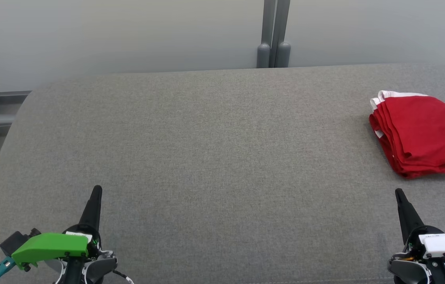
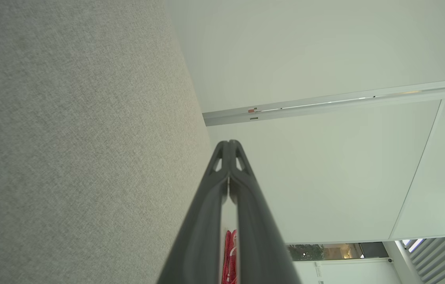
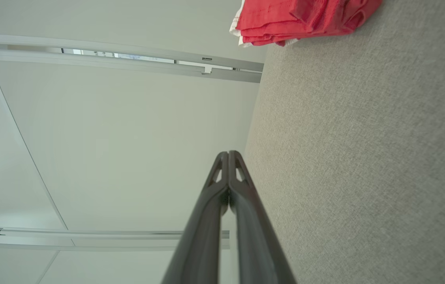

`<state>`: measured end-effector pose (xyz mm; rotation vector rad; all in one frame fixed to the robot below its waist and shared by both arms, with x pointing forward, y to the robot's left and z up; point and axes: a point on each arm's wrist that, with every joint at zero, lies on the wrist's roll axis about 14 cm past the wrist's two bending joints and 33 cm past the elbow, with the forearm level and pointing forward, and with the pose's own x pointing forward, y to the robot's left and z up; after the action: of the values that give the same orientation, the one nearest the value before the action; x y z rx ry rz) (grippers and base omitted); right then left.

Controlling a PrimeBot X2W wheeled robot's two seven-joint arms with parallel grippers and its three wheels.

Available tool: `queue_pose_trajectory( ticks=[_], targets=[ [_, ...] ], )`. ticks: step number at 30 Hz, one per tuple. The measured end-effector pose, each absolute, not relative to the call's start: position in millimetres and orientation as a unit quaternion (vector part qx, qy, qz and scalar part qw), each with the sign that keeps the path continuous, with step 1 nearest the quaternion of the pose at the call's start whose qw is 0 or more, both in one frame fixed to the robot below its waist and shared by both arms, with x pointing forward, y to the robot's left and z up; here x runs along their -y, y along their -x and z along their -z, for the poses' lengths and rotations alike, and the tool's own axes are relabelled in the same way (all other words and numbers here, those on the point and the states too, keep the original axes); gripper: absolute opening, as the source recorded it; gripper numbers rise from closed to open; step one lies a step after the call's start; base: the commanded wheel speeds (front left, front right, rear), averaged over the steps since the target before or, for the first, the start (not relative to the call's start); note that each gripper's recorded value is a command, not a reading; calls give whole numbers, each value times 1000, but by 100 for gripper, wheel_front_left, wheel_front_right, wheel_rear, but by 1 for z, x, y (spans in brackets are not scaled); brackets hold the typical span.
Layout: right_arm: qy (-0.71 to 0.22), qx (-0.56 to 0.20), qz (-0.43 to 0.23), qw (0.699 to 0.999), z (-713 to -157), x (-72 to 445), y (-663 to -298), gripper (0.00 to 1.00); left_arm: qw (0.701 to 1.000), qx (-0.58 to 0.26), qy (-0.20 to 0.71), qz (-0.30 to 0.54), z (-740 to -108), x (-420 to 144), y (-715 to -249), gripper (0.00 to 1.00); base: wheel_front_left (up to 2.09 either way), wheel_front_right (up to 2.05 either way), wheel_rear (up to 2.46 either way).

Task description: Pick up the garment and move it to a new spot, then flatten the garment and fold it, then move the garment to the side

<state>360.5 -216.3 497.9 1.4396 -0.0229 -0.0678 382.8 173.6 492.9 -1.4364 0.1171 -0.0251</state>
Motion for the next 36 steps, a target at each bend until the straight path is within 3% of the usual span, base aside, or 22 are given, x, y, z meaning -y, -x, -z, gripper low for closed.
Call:
queue_pose_trajectory(
  ticks=[21, 36],
  targets=[
    [-707, 29, 30, 706, -503, 224, -360, 0, 706, -35, 707, 23, -502, -173, -388, 0, 0, 0, 0],
    [-708, 29, 30, 705, -503, 225, -360, 0, 705, -34, 708, 24, -503, -173, -389, 0, 0, 0, 0]
  ],
)
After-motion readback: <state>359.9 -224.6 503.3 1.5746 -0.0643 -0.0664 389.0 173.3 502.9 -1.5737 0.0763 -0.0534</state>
